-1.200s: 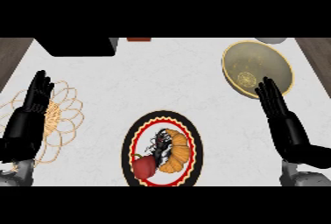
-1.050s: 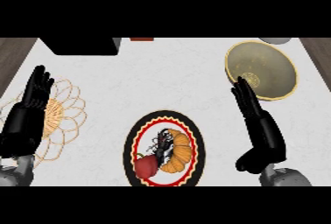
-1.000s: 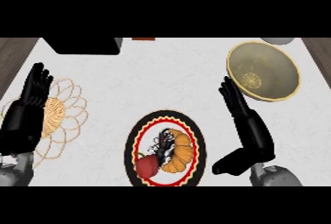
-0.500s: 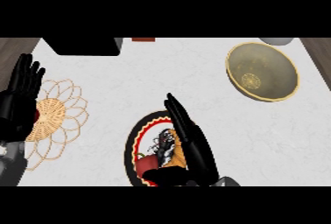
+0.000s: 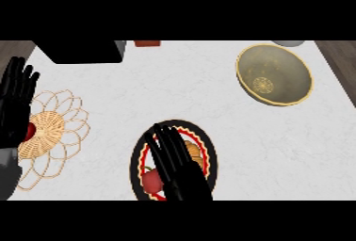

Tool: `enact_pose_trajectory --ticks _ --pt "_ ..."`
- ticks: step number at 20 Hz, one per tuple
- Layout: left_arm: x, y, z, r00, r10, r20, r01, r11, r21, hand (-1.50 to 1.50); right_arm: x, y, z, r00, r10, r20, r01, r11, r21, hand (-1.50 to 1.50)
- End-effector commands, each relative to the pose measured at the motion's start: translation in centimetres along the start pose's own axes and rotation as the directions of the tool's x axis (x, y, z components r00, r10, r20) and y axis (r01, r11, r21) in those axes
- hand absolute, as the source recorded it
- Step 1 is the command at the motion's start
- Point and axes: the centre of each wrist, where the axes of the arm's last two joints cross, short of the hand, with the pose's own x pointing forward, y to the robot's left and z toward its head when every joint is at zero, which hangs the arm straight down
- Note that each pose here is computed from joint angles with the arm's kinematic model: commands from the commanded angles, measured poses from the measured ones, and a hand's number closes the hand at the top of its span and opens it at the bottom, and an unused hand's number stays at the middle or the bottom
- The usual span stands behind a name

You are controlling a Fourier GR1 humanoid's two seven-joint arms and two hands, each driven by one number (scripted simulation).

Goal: Pick the croissant from the plate and place it in the bowl

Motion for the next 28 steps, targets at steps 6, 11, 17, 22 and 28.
enact_pose_trajectory --ticks 6,11,17,22,28 --pt "-0.7 0.4 0.6 1.0 -0.001 0.002 0.001 1.0 -0.001 0.0 4.2 -3.8 0.2 0.898 0.377 -0.227 -0.296 0.899 0.323 -1.5" --pt "0.5 0.5 -1.0 1.0 0.019 0.017 -0.019 1.0 -0.012 0.0 6.5 -5.8 0.5 0.833 0.517 -0.198 -0.366 0.782 0.504 -1.5" --pt "-0.7 0.1 0.5 1.0 0.006 0.021 -0.005 1.0 -0.026 0.0 6.8 -8.1 -0.4 0.806 0.547 -0.225 -0.346 0.745 0.57 -1.5" --pt "-0.1 0.4 -0.9 1.0 0.019 0.019 -0.019 0.999 -0.025 0.0 5.8 -7.9 -1.5 0.791 0.552 -0.264 -0.321 0.742 0.589 -1.5" --pt "-1.0 0.5 -0.7 1.0 0.007 0.031 -0.006 1.0 -0.028 0.0 3.8 -5.9 -2.7 0.781 0.547 -0.3 -0.279 0.736 0.616 -1.5"
